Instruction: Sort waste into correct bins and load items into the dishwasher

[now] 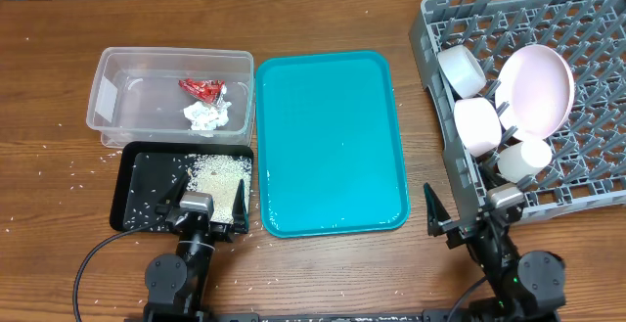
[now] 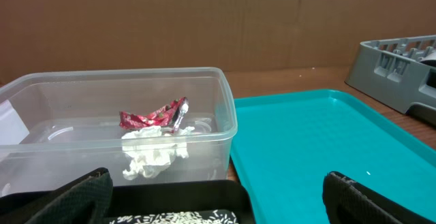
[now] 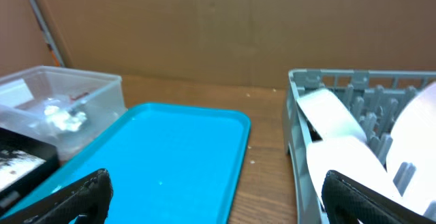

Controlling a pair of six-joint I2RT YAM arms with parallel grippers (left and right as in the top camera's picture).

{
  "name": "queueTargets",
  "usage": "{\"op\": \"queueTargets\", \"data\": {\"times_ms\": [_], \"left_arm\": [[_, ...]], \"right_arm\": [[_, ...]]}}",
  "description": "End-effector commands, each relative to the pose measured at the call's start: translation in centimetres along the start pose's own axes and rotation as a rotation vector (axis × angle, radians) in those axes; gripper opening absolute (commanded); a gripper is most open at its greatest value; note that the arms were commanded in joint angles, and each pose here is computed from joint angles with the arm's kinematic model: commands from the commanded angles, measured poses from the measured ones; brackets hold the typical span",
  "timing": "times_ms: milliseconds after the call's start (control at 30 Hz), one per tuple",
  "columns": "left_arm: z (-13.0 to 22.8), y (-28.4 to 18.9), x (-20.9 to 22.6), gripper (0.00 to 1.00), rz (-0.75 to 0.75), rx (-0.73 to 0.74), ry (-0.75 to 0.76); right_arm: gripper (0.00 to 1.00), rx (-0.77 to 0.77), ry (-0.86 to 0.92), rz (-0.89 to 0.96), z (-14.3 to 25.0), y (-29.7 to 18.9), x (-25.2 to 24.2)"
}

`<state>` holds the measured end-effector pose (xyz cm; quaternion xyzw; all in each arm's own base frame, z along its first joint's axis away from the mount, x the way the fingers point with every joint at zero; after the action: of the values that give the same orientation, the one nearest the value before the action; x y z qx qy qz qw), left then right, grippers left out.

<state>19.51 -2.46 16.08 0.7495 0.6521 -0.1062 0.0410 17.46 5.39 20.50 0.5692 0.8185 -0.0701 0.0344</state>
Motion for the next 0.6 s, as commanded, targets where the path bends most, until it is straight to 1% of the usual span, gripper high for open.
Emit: {"op": "queueTargets", "data": {"times_ms": [0,200,567], "left_arm": [[0.0,0.0,0.0,1.00,0.006,-0.005,0.016],[0.0,0.0,0.0,1.00,0.005,-0.005,0.016],[0.0,0.0,0.0,1.00,0.006,-0.005,0.016]], "right_arm": [[1.00,-0.009,0.000,0.023,1.4,0.5,-0.3],[1.00,-0.059,-0.008,0.069,3.1,1.4,-1.0],[1.00,-0.058,-0.008,0.072,3.2,1.4,-1.0]]}}
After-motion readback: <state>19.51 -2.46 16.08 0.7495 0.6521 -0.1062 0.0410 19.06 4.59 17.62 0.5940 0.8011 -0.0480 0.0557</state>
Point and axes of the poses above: each gripper's point midway between its finger pads, its own y axis out along the fingers, its own x axis along the line the jaws close on, z = x × y, the point moved 5 cm from there along -y, back along the fingers, and after that the axes turned 11 degrees about -y, right-handed, at the moved point
